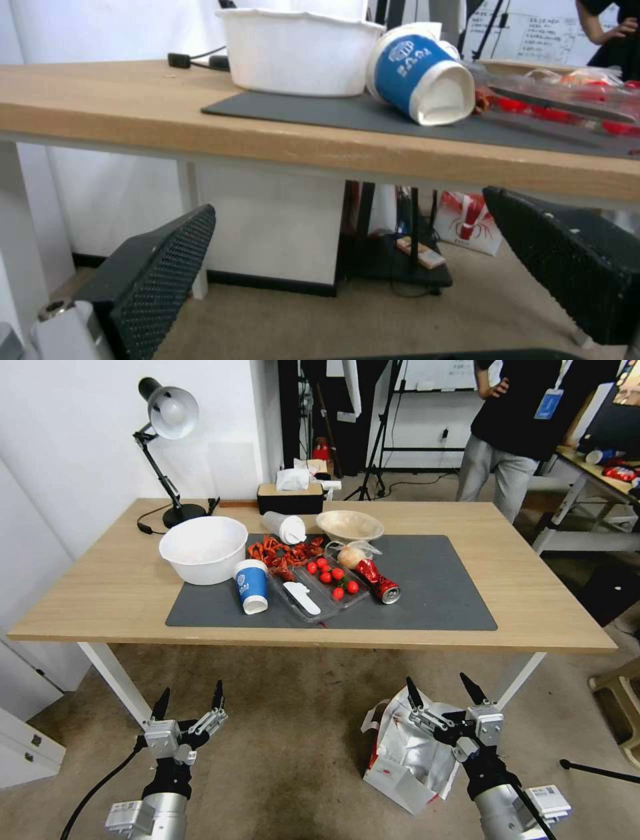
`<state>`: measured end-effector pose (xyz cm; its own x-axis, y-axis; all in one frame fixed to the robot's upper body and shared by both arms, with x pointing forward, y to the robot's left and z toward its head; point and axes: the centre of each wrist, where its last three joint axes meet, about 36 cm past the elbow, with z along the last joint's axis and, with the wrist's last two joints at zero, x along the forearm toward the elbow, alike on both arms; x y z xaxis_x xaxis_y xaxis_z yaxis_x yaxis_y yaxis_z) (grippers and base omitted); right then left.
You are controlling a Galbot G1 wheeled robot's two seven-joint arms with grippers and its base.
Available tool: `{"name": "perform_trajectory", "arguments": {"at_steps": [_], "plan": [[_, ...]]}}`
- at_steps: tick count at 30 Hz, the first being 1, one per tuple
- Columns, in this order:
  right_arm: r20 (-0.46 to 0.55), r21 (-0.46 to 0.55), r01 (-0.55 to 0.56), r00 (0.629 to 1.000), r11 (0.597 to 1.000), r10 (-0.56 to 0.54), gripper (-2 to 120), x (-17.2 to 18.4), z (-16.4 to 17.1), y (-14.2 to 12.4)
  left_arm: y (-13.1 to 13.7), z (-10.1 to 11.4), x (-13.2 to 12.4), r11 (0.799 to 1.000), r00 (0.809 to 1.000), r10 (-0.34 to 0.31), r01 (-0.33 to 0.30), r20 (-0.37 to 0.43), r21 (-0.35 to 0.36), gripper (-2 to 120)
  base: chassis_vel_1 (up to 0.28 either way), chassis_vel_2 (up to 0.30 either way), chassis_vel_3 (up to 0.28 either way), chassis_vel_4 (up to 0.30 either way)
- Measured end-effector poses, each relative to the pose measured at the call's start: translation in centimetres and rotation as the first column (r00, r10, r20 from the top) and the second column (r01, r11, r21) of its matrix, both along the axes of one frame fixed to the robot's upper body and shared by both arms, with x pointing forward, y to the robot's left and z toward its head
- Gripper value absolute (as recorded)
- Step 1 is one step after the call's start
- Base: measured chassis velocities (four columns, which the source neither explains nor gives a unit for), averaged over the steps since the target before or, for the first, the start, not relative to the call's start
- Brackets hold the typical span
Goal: Pick up the food delivery bag from the floor and place it on the table.
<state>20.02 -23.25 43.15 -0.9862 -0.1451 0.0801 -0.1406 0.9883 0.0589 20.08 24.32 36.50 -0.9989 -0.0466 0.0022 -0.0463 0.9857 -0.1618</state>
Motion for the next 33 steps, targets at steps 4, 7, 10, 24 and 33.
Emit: {"name": "perform_trajectory", "arguments": {"at_steps": [4,7,10,24,33], "plan": [[-0.001,-0.001,0.000,1.000,1.000,0.000,100,0.0,-0.1,0.0,0.0,-0.1,0.0,1.000,1.000,-0.004,0.004,0.001,0.000,100,0.000,0.000,0.000,0.000],[-0.004,-0.002,-0.001,1.000,1.000,0.001,100,0.1,-0.2,0.0,0.1,-0.3,-0.1,1.000,1.000,-0.005,0.005,0.001,0.003,100,0.000,0.000,0.000,0.000],[-0.007,-0.003,-0.001,1.000,1.000,0.001,100,0.1,-0.4,0.0,0.2,-0.4,-0.1,1.000,1.000,-0.011,0.011,0.000,0.013,100,0.000,0.000,0.000,0.000],[-0.016,-0.004,-0.005,1.000,1.000,0.005,100,0.2,-0.8,-0.1,0.4,-0.9,0.1,1.000,1.000,-0.021,0.021,0.003,0.017,100,0.000,0.000,0.000,0.000],[-0.016,0.000,-0.007,1.000,1.000,0.007,100,0.4,-0.9,0.0,0.5,-1.1,0.3,1.000,1.000,-0.017,0.017,0.008,0.020,100,0.000,0.000,0.000,0.000]]}}
